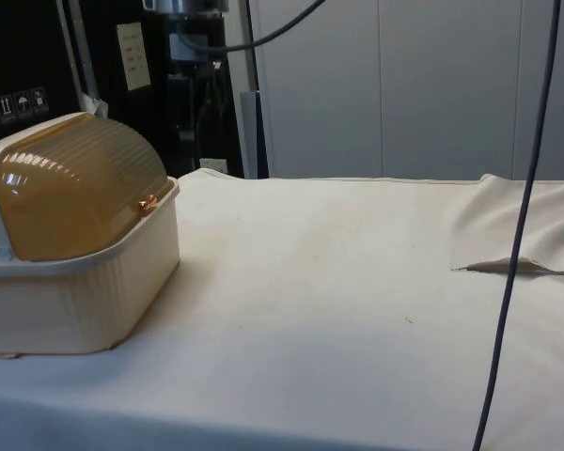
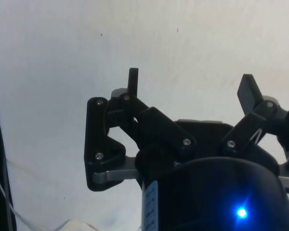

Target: Open the lid, then close it.

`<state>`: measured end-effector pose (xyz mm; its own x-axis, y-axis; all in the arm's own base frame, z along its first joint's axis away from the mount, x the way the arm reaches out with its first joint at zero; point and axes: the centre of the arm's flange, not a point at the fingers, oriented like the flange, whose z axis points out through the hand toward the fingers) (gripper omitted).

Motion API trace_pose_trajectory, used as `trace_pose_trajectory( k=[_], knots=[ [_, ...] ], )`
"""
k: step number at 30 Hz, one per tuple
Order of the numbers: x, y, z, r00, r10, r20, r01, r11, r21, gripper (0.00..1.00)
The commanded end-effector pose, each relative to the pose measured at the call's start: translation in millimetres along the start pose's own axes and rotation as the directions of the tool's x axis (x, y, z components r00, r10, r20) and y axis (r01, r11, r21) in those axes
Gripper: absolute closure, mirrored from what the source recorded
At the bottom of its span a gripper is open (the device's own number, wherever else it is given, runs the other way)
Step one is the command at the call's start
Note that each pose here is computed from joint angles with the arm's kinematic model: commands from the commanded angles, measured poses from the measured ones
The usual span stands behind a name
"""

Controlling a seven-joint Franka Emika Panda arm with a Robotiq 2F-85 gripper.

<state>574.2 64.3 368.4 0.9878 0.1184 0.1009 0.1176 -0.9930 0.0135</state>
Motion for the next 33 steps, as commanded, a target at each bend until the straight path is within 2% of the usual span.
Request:
trace_pose_trajectory(
  k=[1,7,8,9,12,15,16,22,23,24,29,30,31,33],
  knots=[
    [2.0,-1.9,4,0.9999,0.003,-0.011,-0.003,1.0000,0.006,0.00],
    [5.3,-4.5,18,0.9997,0.001,-0.026,-0.001,1.0000,0.010,0.00],
    [4.6,-3.3,17,0.9999,-0.001,-0.017,0.001,1.0000,0.001,0.00],
    [5.7,-4.0,20,0.9996,0.002,-0.027,-0.002,0.9999,0.010,0.00],
    [8.6,-2.9,27,0.9993,0.002,-0.039,-0.002,0.9999,0.010,0.00],
    [8.5,-1.8,30,0.9994,0.000,-0.036,0.000,1.0000,-0.002,0.00],
    [10.8,-0.7,31,0.9990,-0.001,-0.044,0.001,1.0000,0.007,0.00],
    [17.9,-0.3,40,0.9986,-0.010,-0.052,0.010,0.9999,0.004,0.00],
    [18.1,0.7,41,0.9988,-0.011,-0.048,0.010,0.9999,-0.009,0.00],
    [20.2,-1.0,42,0.9983,-0.019,-0.055,0.019,0.9998,0.005,0.00],
    [26.1,-1.2,48,0.9973,-0.042,-0.060,0.043,0.9990,0.011,0.00],
    [24.1,0.4,47,0.9981,-0.037,-0.050,0.037,0.9993,-0.002,0.00],
    [27.1,-1.2,50,0.9969,-0.047,-0.062,0.048,0.9988,0.012,0.00],
    [28.7,-1.2,52,0.9962,-0.056,-0.067,0.057,0.9983,0.014,0.00]
  ],
)
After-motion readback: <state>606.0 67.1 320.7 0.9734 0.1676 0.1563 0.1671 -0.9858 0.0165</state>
